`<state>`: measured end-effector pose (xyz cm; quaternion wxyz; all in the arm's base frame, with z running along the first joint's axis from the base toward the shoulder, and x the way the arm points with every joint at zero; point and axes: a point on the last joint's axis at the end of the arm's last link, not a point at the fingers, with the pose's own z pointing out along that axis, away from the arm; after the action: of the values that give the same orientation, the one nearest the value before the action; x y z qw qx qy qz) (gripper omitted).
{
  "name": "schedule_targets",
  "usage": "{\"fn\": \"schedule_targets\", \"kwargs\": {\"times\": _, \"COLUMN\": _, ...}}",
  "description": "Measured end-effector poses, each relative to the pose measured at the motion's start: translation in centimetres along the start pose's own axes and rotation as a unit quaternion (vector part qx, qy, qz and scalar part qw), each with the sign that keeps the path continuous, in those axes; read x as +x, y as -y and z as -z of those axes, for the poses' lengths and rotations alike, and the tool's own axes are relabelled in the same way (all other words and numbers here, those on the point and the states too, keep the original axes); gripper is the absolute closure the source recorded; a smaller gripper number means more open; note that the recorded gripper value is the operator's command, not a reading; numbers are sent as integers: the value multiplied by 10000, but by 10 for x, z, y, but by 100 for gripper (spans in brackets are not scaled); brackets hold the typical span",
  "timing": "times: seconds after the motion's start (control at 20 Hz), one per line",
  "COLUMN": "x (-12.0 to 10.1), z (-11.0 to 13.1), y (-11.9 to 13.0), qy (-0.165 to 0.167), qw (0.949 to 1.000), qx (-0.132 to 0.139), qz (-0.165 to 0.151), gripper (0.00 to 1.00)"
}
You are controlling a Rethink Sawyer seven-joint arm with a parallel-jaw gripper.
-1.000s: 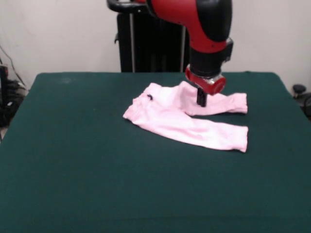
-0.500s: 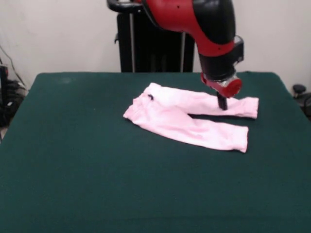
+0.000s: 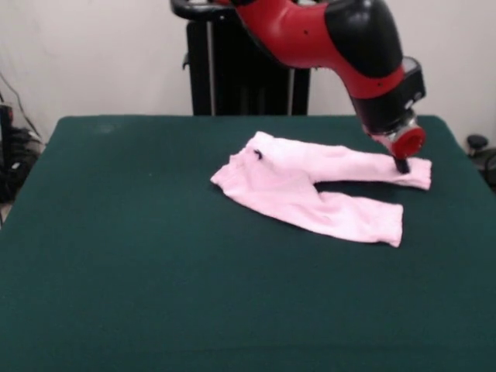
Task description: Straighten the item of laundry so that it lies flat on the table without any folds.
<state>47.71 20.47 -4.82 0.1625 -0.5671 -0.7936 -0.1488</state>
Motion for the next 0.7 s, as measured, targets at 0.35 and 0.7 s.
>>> {"fn": "schedule_targets", "kwargs": {"times": 0.35, "x": 27, "z": 6, "y": 14, "qy": 239, "qw": 9986, "qx": 260, "qz": 397, "gripper": 100}}
{"fn": "schedule_targets", "kwargs": {"times": 0.7, "x": 48, "z": 48, "y": 33, "qy": 708, "qw": 9898, "qx": 878, "qz": 869, "gripper": 100}}
